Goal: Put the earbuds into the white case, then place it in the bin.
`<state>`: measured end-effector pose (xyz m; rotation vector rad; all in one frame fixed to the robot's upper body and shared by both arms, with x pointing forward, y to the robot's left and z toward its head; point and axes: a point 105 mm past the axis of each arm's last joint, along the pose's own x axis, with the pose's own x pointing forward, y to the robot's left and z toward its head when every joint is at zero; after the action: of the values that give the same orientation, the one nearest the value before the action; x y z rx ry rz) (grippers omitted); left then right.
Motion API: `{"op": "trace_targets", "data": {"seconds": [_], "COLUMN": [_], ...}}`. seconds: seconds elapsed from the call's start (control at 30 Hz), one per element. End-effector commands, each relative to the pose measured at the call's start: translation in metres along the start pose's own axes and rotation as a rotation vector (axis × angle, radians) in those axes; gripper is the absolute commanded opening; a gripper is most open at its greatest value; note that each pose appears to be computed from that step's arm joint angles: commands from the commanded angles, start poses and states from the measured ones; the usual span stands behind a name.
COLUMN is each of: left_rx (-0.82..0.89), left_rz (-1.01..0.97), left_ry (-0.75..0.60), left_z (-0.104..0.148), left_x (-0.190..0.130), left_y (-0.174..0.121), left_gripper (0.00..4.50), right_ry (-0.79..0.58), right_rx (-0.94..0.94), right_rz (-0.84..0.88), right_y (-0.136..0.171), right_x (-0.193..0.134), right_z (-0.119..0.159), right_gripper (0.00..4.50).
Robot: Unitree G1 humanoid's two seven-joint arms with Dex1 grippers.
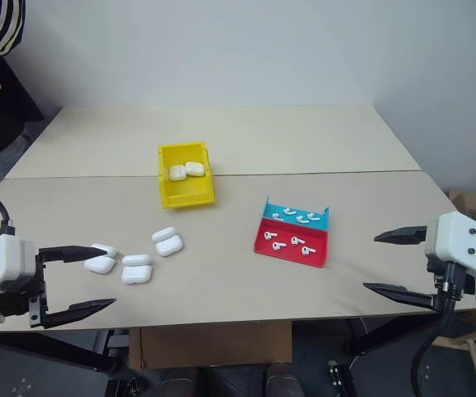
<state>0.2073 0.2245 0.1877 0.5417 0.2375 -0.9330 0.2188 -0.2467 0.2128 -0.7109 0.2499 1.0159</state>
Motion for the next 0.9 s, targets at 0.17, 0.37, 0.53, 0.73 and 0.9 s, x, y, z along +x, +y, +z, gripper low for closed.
{"op": "trace_targets", "data": {"seconds": [0.17,0.37,0.53,0.73,0.9], "left_rx": [-0.090,-0.352,-0.455,-0.520,-0.572], "left_rz": [0.162,0.433,0.474,0.474,0.498], "left_ry": [0.251,0.539,0.612,0.705,0.727], "left_z": [-0.004,-0.020,-0.022,-0.036,-0.050], "left_x": [-0.002,-0.012,-0.015,-0.020,-0.005], "left_y": [0.019,0.060,0.072,0.074,0.084], "left_gripper": [4.50,4.50,4.50,4.50,4.50], "right_ry": [-0.002,-0.010,-0.017,-0.034,-0.043], "right_rx": [-0.025,-0.008,-0.003,0.017,0.031], "right_rz": [-0.009,0.006,0.008,0.010,0.009], "right_y": [-0.001,0.003,0.004,0.008,0.014], "right_x": [-0.002,0.004,0.008,0.015,0.021], "right_z": [0.006,0.005,0.005,0.002,-0.001], "right_gripper": [4.44,4.44,4.44,4.44,4.44]}}
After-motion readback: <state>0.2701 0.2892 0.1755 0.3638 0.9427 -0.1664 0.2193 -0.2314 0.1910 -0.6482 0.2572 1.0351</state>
